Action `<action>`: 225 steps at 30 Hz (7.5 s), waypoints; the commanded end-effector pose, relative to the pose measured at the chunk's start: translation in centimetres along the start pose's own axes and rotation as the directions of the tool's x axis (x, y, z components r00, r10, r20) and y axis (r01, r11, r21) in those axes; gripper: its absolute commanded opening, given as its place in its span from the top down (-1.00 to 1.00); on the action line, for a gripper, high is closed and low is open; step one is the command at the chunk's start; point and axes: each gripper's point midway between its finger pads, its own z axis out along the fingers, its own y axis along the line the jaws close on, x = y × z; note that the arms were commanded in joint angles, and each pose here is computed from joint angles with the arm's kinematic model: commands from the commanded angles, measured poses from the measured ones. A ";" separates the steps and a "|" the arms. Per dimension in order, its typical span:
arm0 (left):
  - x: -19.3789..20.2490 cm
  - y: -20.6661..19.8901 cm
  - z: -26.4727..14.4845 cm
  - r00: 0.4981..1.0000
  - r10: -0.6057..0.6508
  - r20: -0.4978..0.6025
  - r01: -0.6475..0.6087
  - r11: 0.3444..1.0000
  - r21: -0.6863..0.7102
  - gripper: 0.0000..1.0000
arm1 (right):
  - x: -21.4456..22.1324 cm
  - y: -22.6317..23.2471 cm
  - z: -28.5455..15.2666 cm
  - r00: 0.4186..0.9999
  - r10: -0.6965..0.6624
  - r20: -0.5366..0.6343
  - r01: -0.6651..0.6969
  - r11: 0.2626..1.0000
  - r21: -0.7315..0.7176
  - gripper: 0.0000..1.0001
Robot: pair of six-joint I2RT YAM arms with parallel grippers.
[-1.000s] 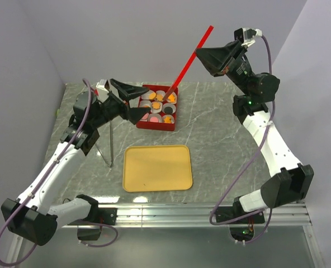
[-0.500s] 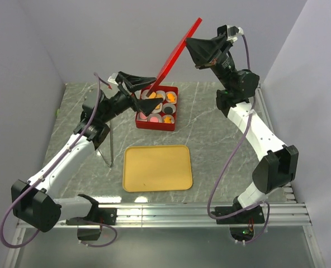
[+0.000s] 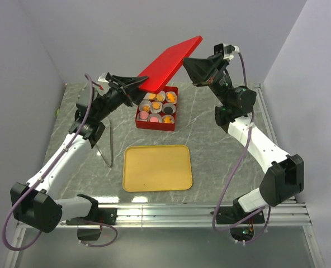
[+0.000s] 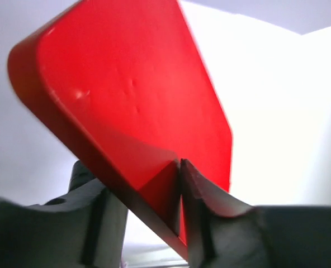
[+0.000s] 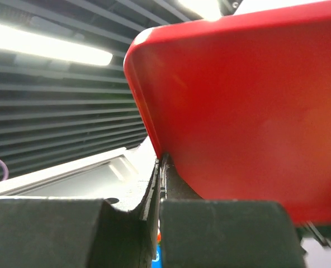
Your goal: Pack the cookies
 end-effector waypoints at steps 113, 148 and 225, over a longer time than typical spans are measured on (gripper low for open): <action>-28.7 27.4 -0.7 0.745 0.548 -0.381 -0.461 0.011 -0.887 0.06 | -12.3 -12.7 -21.4 0.948 -0.062 0.312 -0.148 0.781 0.607 1.00; -18.1 33.3 -7.3 0.824 0.421 -0.379 -0.406 -0.029 -0.914 0.85 | -10.9 -12.7 -21.8 0.950 -0.037 0.310 -0.166 0.780 0.603 1.00; -13.8 22.2 -17.8 0.746 0.614 -0.257 -0.460 0.196 -0.866 -0.23 | -0.6 -33.6 -23.1 0.919 0.064 0.390 -0.315 0.716 0.623 1.00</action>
